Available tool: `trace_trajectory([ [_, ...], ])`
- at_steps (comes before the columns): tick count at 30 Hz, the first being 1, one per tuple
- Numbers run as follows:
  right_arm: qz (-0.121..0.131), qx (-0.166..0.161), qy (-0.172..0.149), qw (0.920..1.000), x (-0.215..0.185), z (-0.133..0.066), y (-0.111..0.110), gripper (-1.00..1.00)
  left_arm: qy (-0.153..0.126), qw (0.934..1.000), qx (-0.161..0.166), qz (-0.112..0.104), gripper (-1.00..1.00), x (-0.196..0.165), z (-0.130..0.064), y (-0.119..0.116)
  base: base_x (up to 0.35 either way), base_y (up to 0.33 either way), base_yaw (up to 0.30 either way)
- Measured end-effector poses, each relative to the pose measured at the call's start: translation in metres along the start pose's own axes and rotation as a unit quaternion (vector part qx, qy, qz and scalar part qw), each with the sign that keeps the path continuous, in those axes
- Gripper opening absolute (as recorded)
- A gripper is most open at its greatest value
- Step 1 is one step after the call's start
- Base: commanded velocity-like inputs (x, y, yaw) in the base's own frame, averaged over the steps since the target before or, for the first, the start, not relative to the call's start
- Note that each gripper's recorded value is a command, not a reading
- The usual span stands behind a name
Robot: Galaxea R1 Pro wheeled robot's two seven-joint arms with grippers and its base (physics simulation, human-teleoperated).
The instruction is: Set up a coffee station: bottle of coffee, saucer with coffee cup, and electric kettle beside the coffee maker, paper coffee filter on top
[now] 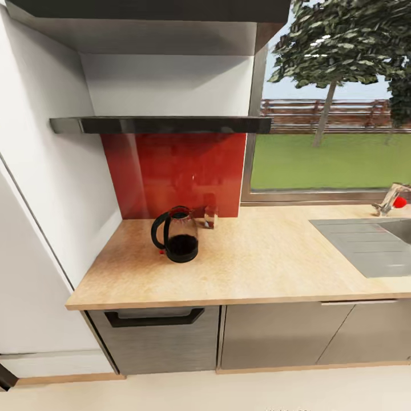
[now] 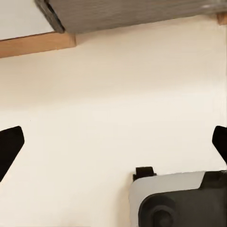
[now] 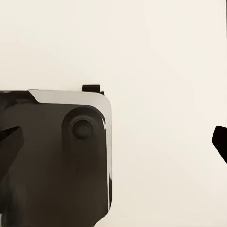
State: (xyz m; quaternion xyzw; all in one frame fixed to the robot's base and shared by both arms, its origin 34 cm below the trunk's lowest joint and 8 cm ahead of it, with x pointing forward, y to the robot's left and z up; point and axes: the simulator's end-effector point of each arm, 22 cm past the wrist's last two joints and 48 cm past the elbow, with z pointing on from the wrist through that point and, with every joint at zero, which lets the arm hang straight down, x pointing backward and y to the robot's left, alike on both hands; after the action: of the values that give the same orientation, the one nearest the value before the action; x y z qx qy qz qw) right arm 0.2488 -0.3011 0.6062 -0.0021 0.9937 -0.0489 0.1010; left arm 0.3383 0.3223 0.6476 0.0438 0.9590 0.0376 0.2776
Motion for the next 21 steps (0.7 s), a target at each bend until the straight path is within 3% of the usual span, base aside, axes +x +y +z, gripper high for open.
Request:
trace_trajectory([
  [4,0.000,0.000,-0.002,1.0000,-0.002,0.000,0.000,1.00,-0.056,0.9943,0.085,0.030,1.00,-0.054,0.000,0.002,0.000,0.000,-0.234],
  [8,0.000,-0.001,-0.004,1.0000,-0.003,0.000,0.001,1.00,-0.109,0.9780,0.171,0.049,1.00,-0.108,-0.013,-0.004,0.000,0.000,-0.234],
  [12,0.000,-0.001,-0.006,1.0000,-0.005,-0.001,0.001,1.00,-0.179,0.9578,0.222,0.036,1.00,-0.187,-0.026,0.006,0.000,0.000,-0.234],
  [13,0.000,-0.001,-0.006,1.0000,-0.005,-0.001,0.002,1.00,-0.190,0.9432,0.273,0.008,1.00,-0.226,-0.037,0.011,0.000,0.000,-0.234],
  [17,0.000,-0.001,-0.009,1.0000,-0.007,-0.001,0.002,1.00,-0.201,0.9327,0.300,-0.006,1.00,-0.277,-0.047,0.027,0.000,0.000,-0.234],
  [21,0.001,-0.001,-0.011,0.9999,-0.009,-0.001,0.002,1.00,-0.204,0.9132,0.352,-0.018,1.00,-0.360,-0.070,0.026,0.000,0.000,-0.234],
])
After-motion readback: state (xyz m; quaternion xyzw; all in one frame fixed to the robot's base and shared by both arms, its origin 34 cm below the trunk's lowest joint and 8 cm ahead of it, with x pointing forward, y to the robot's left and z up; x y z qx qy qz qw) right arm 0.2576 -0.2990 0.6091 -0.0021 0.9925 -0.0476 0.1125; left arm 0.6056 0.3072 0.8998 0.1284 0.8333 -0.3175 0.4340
